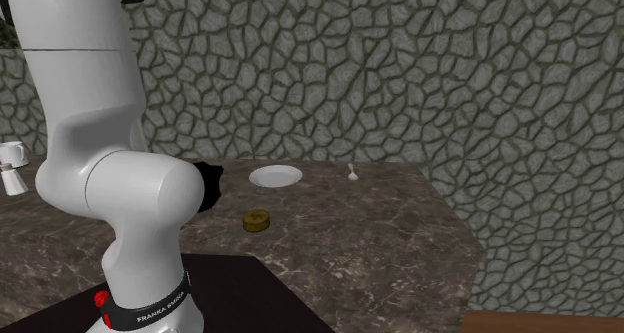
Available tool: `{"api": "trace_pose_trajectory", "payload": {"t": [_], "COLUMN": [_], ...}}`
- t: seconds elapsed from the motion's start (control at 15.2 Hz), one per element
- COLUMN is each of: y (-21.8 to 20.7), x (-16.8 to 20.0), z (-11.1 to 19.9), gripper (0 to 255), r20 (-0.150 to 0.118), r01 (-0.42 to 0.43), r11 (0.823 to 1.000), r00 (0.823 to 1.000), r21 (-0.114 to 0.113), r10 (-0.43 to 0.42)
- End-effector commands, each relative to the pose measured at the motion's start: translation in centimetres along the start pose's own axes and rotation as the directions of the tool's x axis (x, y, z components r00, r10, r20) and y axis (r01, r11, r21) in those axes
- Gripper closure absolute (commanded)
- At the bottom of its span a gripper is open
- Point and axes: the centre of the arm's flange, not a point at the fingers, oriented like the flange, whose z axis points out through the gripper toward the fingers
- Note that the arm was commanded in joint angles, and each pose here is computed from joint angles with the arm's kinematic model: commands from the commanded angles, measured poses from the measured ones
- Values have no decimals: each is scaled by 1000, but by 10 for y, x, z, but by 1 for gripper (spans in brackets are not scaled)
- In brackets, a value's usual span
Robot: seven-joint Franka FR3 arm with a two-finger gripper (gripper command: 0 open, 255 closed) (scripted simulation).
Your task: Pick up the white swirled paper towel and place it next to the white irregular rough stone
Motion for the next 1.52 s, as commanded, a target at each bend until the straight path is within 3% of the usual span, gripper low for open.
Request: {"api": "trace_pose_trajectory", "payload": {"t": [0.0, 1.12, 1.45], "y": [-2, -8, -8], "x": [-2, -11, -11], "z": [11, 99, 99], "gripper": [255, 255, 255], "r20": [0, 0, 0], "r01": [0, 0, 0], "r11": [1000, 1000, 1000], "r00": [1000, 1000, 1000], "r21": [0, 0, 0], "r10": [0, 0, 0]}}
